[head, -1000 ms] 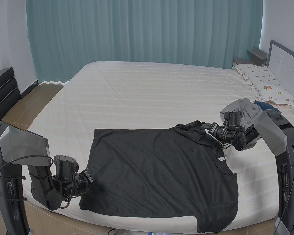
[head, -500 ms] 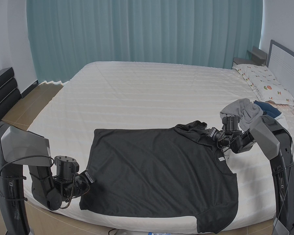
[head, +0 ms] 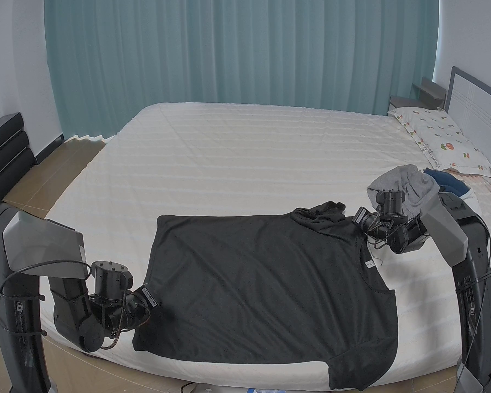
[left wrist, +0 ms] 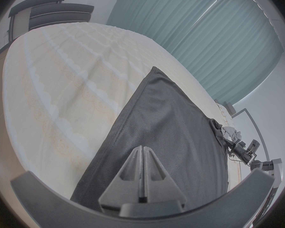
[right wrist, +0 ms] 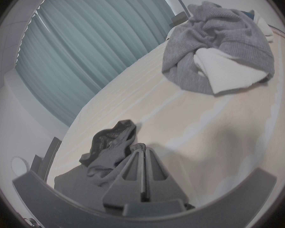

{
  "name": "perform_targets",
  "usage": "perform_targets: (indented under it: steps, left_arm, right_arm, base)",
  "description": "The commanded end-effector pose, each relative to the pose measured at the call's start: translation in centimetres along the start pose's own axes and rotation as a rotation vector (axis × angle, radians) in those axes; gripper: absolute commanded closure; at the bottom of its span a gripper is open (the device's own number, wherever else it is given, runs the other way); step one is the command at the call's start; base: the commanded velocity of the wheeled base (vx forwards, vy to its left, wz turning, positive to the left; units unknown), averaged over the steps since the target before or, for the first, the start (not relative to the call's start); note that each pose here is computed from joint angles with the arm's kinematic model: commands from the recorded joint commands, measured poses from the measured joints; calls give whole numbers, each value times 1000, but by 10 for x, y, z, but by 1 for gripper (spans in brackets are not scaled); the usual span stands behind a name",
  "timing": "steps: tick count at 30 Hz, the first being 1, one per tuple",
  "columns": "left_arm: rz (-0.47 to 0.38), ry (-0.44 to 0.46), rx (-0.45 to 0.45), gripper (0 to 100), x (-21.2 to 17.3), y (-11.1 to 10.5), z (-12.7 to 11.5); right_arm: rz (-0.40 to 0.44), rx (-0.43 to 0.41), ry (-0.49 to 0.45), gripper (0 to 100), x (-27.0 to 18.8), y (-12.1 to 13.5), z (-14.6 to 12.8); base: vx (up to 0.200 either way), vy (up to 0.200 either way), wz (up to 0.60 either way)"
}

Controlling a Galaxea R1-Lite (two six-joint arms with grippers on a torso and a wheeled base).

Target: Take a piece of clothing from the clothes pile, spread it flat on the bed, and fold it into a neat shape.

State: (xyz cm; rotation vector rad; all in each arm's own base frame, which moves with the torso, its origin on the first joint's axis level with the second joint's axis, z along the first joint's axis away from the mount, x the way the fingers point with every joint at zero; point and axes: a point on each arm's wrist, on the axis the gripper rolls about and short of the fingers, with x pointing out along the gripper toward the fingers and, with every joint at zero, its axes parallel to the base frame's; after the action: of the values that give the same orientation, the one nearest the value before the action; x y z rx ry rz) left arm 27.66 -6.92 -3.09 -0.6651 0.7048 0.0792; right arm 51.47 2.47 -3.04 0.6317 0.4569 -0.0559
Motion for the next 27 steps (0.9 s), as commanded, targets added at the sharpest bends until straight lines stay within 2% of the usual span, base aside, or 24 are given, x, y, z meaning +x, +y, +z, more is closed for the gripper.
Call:
perform_targets:
  steps: [1,12,13,17,23,27]
  left_arm:
    - [1,1,0,100,0,0,0]
    - [1,1,0,100,0,0,0]
    - [1,1,0,100,0,0,0]
    - [1,1,0,100,0,0,0]
    - [0,0,-1,100,0,0,0]
    - [2,0,-1,100,0,0,0]
  right_arm:
    - [-17,7,-7,100,0,-8,3]
    - [-63,9,13,100,2,-22,-8]
    - [-61,9,15,0,2,-21,-8]
    - [-24,14,-25,0,-2,-10,3]
    - [68,5,-114,0,-18,21,30]
    - [113,-12,-94,0,-23,48,23]
  base:
    - [0,0,0]
    - [0,0,0]
    - [0,0,0]
    - [0,0,0]
    - [0,0,0]
    - [0,0,0]
